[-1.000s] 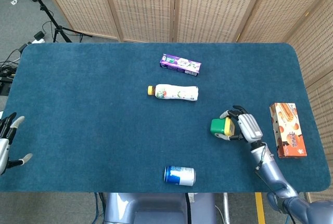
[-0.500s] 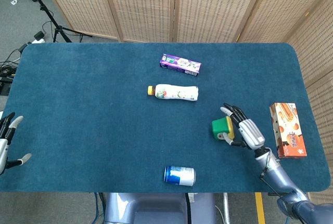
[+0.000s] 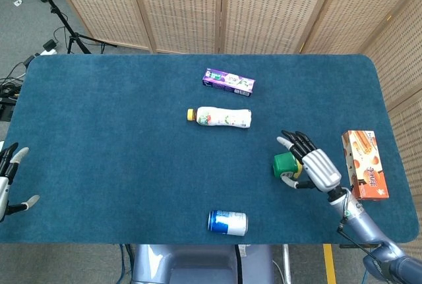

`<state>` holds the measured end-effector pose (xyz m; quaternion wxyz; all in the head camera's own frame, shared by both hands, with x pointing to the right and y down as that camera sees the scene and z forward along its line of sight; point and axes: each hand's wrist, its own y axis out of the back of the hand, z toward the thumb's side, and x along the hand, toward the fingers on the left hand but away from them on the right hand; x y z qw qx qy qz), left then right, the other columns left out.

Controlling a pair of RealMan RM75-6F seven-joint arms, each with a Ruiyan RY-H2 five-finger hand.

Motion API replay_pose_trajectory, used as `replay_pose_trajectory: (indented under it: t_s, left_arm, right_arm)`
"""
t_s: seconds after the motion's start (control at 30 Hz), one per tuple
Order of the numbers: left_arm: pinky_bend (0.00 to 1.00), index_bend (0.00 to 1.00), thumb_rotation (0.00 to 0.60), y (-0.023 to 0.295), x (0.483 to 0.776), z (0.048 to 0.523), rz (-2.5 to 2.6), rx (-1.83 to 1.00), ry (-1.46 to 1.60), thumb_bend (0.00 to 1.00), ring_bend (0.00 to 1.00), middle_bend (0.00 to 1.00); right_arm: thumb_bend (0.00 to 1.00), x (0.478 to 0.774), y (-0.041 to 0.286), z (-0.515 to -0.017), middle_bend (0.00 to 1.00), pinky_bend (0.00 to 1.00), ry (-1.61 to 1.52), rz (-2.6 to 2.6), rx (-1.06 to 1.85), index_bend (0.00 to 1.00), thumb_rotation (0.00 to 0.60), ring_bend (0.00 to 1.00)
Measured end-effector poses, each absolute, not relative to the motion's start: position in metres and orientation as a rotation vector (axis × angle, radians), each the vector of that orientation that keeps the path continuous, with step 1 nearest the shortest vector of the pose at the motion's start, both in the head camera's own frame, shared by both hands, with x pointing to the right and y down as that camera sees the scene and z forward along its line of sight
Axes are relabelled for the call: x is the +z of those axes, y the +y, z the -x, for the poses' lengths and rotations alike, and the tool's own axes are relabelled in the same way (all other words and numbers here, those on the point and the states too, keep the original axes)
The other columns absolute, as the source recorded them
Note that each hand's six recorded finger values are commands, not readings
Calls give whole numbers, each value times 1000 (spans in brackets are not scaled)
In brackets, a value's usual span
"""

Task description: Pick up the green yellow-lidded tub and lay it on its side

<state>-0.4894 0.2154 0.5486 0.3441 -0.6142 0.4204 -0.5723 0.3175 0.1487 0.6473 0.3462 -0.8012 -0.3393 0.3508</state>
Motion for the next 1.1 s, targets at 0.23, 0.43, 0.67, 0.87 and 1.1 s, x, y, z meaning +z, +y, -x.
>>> replay_pose_trajectory:
  t_s: [0.23,0.43,0.67,0.87,1.1]
  left_arm:
    - [0,0,600,215,549,490,1598,-1487,1091,0,0,0]
    - [0,0,600,215,548,491,1600,-1486,1099,0,0,0]
    - [0,0,600,213,547,493,1603,-1485,1107,0,0,0]
    - [0,0,600,212,547,495,1604,-1485,1110,0,0,0]
    - [0,0,600,212,548,495,1605,-1491,1105,0,0,0]
  right_arm:
    - [0,642,154,-302,0,0,-649,1932,1068,0,600,0]
    - [1,644,155,-281,23,0,-469,1804,1185,11,600,0]
    - [51,650,146,-260,43,0,-338,1689,1282,25,600,0]
    - [80,663,139,-251,85,0,-256,1616,1356,40,600,0]
    - [140,674,134,-250,259,0,-194,1555,1399,214,600,74]
